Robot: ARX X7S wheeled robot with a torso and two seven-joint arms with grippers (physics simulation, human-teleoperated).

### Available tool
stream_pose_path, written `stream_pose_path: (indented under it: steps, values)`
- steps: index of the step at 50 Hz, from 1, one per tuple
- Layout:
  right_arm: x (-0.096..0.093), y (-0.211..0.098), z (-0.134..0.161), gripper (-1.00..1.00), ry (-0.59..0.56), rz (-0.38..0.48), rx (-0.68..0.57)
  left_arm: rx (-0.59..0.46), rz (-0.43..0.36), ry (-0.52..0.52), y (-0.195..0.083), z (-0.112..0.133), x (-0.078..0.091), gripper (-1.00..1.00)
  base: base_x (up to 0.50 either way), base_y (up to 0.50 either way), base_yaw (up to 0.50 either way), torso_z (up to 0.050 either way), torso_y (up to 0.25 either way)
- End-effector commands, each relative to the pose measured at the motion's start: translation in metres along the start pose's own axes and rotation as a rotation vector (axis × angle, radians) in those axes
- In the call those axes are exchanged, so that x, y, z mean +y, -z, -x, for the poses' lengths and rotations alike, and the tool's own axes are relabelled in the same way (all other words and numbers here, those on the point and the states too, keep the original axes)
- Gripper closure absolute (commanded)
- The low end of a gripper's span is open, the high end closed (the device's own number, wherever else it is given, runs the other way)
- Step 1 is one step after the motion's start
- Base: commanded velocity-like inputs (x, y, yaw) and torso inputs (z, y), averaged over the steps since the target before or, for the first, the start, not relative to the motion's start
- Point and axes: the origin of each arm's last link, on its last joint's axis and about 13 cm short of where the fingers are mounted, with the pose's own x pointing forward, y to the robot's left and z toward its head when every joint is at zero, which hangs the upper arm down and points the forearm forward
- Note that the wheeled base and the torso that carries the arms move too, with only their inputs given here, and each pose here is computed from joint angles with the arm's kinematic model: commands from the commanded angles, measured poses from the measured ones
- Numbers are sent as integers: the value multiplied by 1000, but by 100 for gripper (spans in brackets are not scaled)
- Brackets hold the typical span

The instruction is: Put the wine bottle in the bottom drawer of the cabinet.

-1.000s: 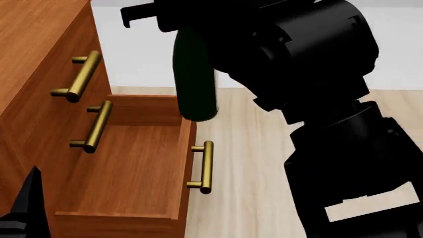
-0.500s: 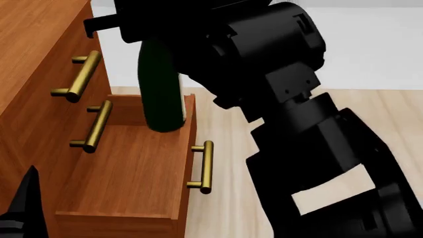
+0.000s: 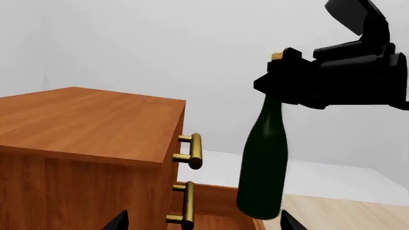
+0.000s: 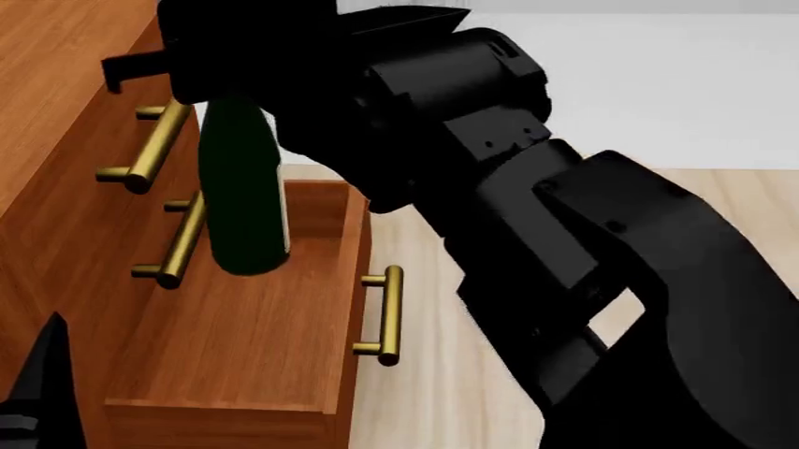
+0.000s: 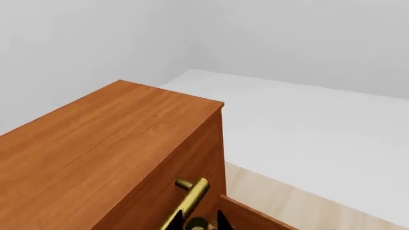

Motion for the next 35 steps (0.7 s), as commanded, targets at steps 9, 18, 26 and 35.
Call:
stream_pose_path:
  steps: [9,18,26,35]
  values:
    - [-4,-4,1,100,-10,-46,15,-4,4,1,0,0,1,-100,0,0,0,0,0]
    - [-8,-1,2,100,-26,-55,69,-5,3,1,0,0,1,-100,0,0,0,0,1]
    - [-12,0,3,100,-54,-112,88,-13,9,6,-1,0,2,-100,0,0,0,1,0]
    - [-10,2,3,100,-93,-137,103,-16,5,12,-1,1,1,-100,0,0,0,0,1]
